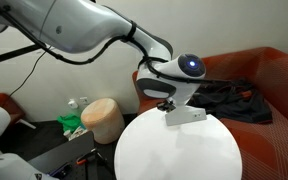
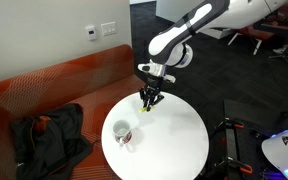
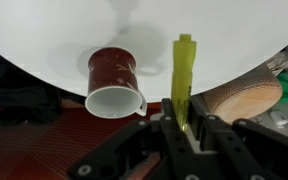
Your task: Put the marker in the cup
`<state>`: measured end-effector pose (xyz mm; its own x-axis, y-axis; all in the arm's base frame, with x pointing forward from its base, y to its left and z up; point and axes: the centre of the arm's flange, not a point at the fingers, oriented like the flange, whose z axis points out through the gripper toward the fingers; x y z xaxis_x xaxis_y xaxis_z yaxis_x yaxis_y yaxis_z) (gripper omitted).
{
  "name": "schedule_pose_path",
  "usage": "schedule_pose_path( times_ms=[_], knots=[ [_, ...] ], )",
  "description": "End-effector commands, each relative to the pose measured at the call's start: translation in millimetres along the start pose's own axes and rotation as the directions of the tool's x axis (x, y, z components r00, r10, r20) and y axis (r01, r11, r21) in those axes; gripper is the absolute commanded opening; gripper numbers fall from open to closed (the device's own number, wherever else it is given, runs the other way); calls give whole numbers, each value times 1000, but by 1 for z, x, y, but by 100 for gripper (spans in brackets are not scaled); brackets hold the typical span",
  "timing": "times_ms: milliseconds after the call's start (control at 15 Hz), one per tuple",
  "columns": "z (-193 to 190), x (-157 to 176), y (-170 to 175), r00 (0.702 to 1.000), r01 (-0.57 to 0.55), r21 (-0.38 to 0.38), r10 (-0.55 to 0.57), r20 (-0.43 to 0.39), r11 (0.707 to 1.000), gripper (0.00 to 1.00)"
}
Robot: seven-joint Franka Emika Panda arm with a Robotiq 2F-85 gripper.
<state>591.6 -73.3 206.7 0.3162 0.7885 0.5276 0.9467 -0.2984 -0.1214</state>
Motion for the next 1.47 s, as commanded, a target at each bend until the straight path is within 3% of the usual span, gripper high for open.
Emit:
schedule_pose_path(
  times_ms=[0, 400, 733, 1000, 1067, 1400],
  knots=[
    [-2, 1, 3, 985, 143, 16, -140, -98, 990, 5],
    [13, 16, 9, 930, 323, 9, -316, -186, 946, 5],
    [35, 39, 21, 896, 387, -31, -384, -222, 922, 5],
    [45, 58, 30, 891, 379, -50, -379, -248, 924, 5],
    [44, 51, 18, 902, 371, -33, -368, -227, 928, 20],
    [48, 56, 23, 899, 375, -38, -373, -231, 926, 20]
  ],
)
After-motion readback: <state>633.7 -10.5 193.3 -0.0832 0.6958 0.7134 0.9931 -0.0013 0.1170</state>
